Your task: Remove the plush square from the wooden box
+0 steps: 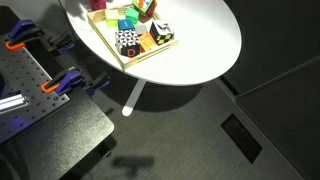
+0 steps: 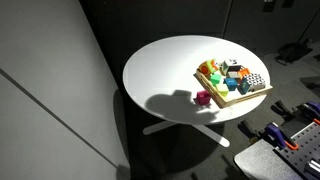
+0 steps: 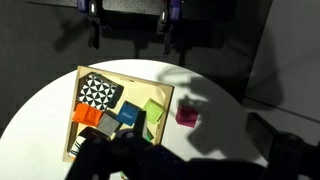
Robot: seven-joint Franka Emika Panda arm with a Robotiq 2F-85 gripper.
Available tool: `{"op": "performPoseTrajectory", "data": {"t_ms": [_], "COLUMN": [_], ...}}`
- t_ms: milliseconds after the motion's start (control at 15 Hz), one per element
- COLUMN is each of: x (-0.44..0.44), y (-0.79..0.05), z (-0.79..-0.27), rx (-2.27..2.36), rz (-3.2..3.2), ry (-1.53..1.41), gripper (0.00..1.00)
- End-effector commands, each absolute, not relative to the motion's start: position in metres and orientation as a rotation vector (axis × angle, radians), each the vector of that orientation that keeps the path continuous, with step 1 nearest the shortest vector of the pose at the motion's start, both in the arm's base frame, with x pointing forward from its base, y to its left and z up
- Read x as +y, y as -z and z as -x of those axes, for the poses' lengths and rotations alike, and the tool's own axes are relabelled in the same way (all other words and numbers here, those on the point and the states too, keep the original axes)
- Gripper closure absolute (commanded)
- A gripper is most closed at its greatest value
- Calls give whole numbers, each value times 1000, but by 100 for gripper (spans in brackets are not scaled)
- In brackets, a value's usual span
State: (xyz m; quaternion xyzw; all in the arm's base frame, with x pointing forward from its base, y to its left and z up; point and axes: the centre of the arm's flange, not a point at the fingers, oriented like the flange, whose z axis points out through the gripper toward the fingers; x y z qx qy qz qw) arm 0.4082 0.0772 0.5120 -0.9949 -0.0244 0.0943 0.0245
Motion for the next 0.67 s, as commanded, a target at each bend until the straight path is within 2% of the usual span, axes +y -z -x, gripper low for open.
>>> {"op": "performPoseTrajectory", "data": {"t_ms": [0, 600], "x": [77, 69], "y": [-512, -499], "z": [-408, -427], "rx": [-76, -12], "rz": [3078, 3090], "ry": [-291, -278], "gripper": [0, 0]}}
